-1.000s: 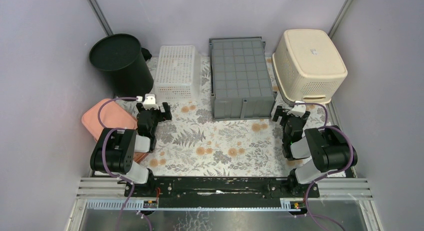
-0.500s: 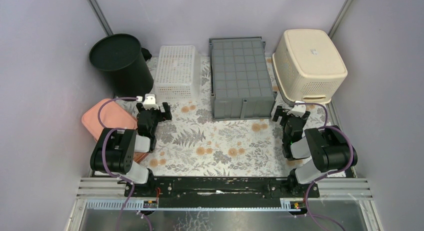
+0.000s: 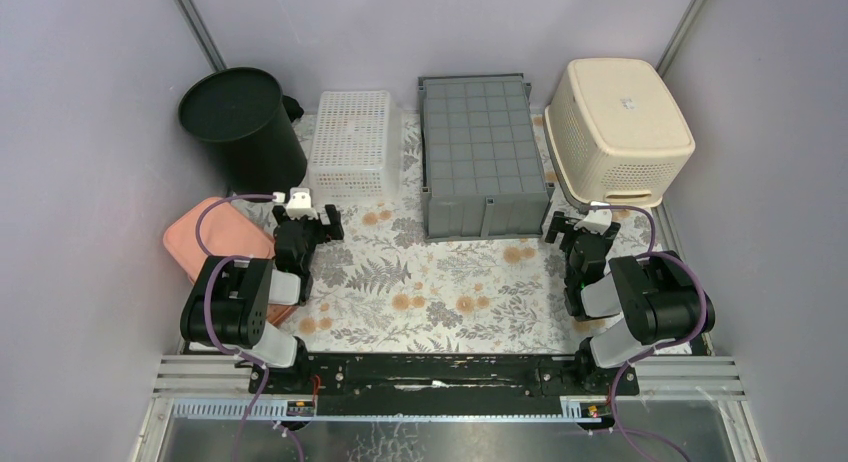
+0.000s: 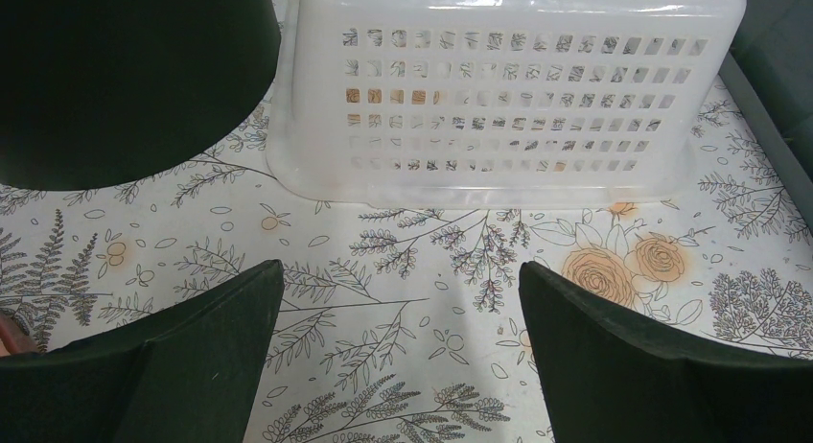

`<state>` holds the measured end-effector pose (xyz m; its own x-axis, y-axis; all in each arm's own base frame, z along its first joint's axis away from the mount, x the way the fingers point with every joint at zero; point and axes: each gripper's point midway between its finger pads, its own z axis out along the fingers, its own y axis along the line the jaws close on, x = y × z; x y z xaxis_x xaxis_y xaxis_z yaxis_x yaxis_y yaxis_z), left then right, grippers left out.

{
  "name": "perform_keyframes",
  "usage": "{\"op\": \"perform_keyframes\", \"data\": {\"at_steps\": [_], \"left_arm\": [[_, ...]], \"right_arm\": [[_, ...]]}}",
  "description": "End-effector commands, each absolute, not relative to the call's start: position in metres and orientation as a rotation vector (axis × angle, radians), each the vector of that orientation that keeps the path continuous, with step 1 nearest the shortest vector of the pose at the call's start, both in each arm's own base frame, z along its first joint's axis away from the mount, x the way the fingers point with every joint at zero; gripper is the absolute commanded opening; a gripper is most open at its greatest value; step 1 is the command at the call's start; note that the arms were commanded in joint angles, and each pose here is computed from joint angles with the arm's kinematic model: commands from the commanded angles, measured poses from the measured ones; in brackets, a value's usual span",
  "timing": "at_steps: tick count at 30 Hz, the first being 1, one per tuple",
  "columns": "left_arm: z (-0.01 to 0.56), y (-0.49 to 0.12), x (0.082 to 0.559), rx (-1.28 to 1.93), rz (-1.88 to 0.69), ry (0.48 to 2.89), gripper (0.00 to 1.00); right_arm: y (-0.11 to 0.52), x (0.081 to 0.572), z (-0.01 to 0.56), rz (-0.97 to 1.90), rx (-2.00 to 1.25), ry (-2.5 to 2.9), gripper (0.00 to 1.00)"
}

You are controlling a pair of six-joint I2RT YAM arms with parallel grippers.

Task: Turn the large container upside down
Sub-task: Reset both arms

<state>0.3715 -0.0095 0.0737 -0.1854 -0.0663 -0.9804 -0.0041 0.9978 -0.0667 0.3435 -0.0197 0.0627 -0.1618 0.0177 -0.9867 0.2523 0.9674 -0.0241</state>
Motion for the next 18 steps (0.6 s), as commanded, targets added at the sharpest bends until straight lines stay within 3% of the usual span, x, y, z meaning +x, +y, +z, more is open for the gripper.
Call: {"op": "perform_keyframes", "data": {"at_steps": [1,18], "left_arm": [[0.0956,-0.0081,0.3805,-0.029,-0.039,1.669,1.00],[0.0949,-0.0085,0.3804,-0.029,-0.040,1.671,1.00]], "right_arm": [[-0.0252,0.3526,0.0842,-0.225,0.233,1.646,0.99],[-0.0250,0.3524,0.0838,-0.223,0.232,1.647,0.99]]}}
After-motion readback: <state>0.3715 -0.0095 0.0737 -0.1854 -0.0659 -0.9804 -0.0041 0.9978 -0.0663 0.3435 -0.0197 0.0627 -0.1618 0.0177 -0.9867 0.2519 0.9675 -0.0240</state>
